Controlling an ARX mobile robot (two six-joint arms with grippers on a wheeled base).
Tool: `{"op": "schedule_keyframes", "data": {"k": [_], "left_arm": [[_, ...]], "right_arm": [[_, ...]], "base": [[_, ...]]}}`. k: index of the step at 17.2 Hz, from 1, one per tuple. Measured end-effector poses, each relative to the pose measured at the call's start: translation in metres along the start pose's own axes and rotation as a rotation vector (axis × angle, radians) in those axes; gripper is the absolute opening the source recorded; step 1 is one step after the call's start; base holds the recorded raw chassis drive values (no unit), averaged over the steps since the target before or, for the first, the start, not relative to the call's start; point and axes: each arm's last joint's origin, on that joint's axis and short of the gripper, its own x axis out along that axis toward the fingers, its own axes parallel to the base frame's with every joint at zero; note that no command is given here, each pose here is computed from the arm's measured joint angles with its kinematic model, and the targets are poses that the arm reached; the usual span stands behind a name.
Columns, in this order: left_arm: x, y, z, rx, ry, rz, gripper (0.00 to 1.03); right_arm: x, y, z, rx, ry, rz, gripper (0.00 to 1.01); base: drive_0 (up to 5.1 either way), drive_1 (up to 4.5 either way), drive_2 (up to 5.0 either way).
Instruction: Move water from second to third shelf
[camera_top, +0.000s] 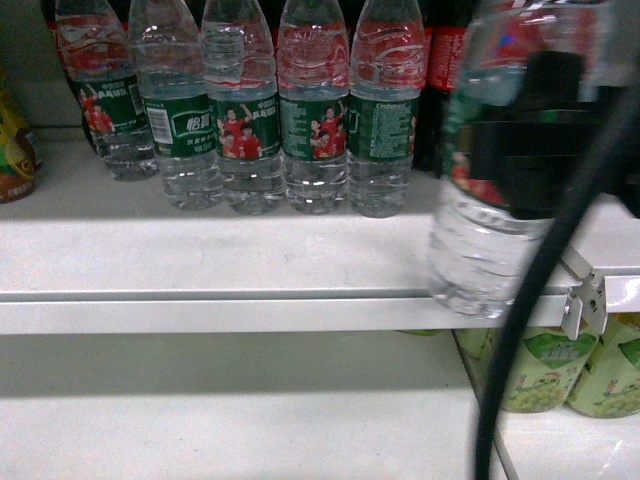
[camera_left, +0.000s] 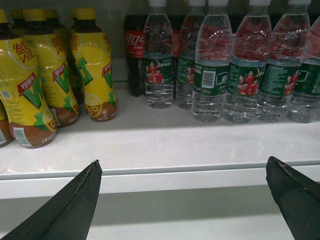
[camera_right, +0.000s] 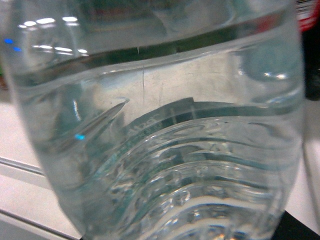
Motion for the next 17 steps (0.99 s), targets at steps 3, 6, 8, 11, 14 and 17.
{"op": "schedule_keyframes", "data": {"k": [3, 6, 8, 11, 14, 17], "left_arm": [[0.0, 0.0, 0.0, 0.0, 0.0, 0.0, 0.98], [0.0, 0.0, 0.0, 0.0, 0.0, 0.0, 0.98], [0.0, 0.0, 0.0, 0.0, 0.0, 0.0, 0.98], [0.0, 0.0, 0.0, 0.0, 0.0, 0.0, 0.98], [0.0, 0.0, 0.0, 0.0, 0.0, 0.0, 0.98], [0.0, 0.0, 0.0, 0.0, 0.0, 0.0, 0.98]], "right_arm": [[-0.027, -0.022, -0.004, 0.002, -0.018, -0.057, 0.41], [-0.06, -0.047, -0.011, 0.021, -0.023, -0.112, 0.41], [-0.082, -0.064, -0.009, 0.04, -0.046, -0.155, 0.41], [-0.114, -0.08, 0.004, 0.059, -0.12, -0.211, 0.41], [-0.14, -0.083, 0.003, 0.089, -0.136, -0.214, 0.41], [-0.149, -0.083, 0.003, 0.099, -0.149, -0.209, 0.41]], "base": [[0.0, 0.0, 0.0], [0.0, 0.0, 0.0], [0.0, 0.0, 0.0], [0.0, 0.0, 0.0], [0.0, 0.0, 0.0], [0.0, 0.0, 0.0]]}}
